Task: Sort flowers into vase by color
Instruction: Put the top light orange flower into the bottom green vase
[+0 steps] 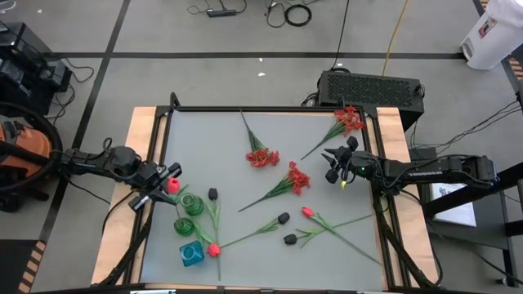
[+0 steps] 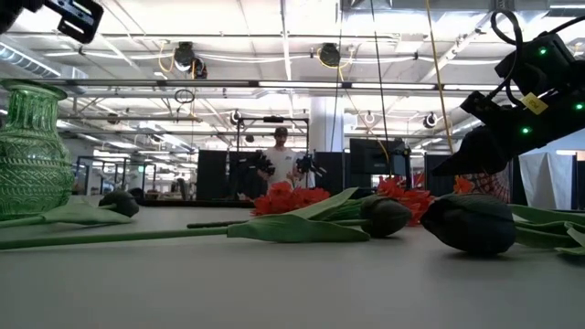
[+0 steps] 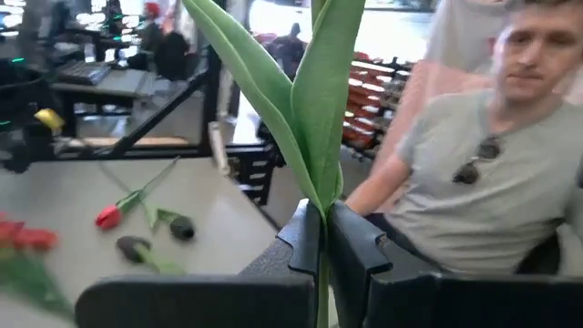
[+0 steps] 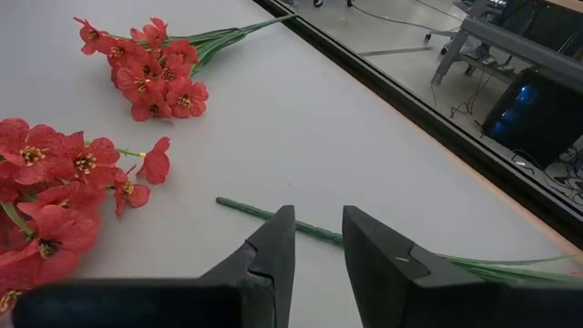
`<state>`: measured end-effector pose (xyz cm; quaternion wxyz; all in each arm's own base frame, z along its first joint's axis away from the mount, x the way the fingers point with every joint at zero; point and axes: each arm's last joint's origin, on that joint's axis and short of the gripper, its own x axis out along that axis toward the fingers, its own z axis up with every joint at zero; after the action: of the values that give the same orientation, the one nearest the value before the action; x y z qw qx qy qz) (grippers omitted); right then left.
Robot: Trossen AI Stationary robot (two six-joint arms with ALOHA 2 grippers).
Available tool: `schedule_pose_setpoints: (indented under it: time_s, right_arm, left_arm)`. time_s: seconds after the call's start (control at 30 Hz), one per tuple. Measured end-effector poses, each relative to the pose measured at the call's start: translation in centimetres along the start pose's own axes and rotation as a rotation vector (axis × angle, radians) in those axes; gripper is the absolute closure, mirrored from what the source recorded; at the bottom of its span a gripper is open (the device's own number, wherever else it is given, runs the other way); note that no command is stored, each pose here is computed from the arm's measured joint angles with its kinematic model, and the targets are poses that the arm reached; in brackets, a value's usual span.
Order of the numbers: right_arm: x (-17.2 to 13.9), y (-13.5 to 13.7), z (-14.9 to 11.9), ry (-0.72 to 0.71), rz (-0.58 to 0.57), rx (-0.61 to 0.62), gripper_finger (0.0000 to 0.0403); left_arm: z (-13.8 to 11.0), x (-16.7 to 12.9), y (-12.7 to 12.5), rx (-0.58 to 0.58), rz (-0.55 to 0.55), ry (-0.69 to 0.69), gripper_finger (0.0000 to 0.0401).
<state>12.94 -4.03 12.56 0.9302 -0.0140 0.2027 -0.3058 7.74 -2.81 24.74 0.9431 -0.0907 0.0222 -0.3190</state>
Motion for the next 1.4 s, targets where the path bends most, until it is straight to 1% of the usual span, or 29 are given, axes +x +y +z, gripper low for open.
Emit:
schedule_pose_setpoints:
  time_s: [0.07, 0.2, 0.37, 0.83, 0.93, 1.1, 1.2, 1.3, 1.4]
  right_arm:
    - [0.0, 0.0, 0.0, 0.000, 0.000, 0.000, 0.0316]
    - [0.0, 0.0, 0.0, 0.000, 0.000, 0.000, 0.0316]
    - [0.0, 0.0, 0.0, 0.000, 0.000, 0.000, 0.0316]
    - [0.0, 0.0, 0.0, 0.000, 0.000, 0.000, 0.0316]
    - [0.0, 0.0, 0.0, 0.000, 0.000, 0.000, 0.0316]
    - [0.0, 0.0, 0.0, 0.000, 0.000, 0.000, 0.0316]
    - [0.0, 0.0, 0.0, 0.000, 0.000, 0.000, 0.0316]
    - [0.0, 0.0, 0.0, 0.000, 0.000, 0.000, 0.0316]
    - [0.0, 0.0, 0.0, 0.000, 0.000, 0.000, 0.0316]
  left_arm:
    - [0.0, 0.0, 0.1, -0.003, 0.022, 0.001, 0.0388]
    - [-0.1, 0.0, 0.1, -0.006, 0.024, 0.003, 0.0388]
    - [-0.6, 0.0, 0.2, -0.034, 0.038, 0.052, 0.0388]
    - [-0.8, 0.0, 0.3, -0.059, 0.046, 0.073, 0.0384]
    - [-0.8, 0.0, 0.3, -0.098, 0.048, 0.073, 0.0363]
    - [-1.0, 0.0, 0.3, -0.143, 0.054, 0.090, 0.0304]
    - [-1.1, 0.0, 0.3, -0.196, 0.050, 0.105, 0.0276]
    - [-1.3, -0.1, 0.2, -0.237, 0.019, 0.129, 0.0260]
    - [-1.5, -0.1, 0.1, -0.281, -0.023, 0.159, 0.0257]
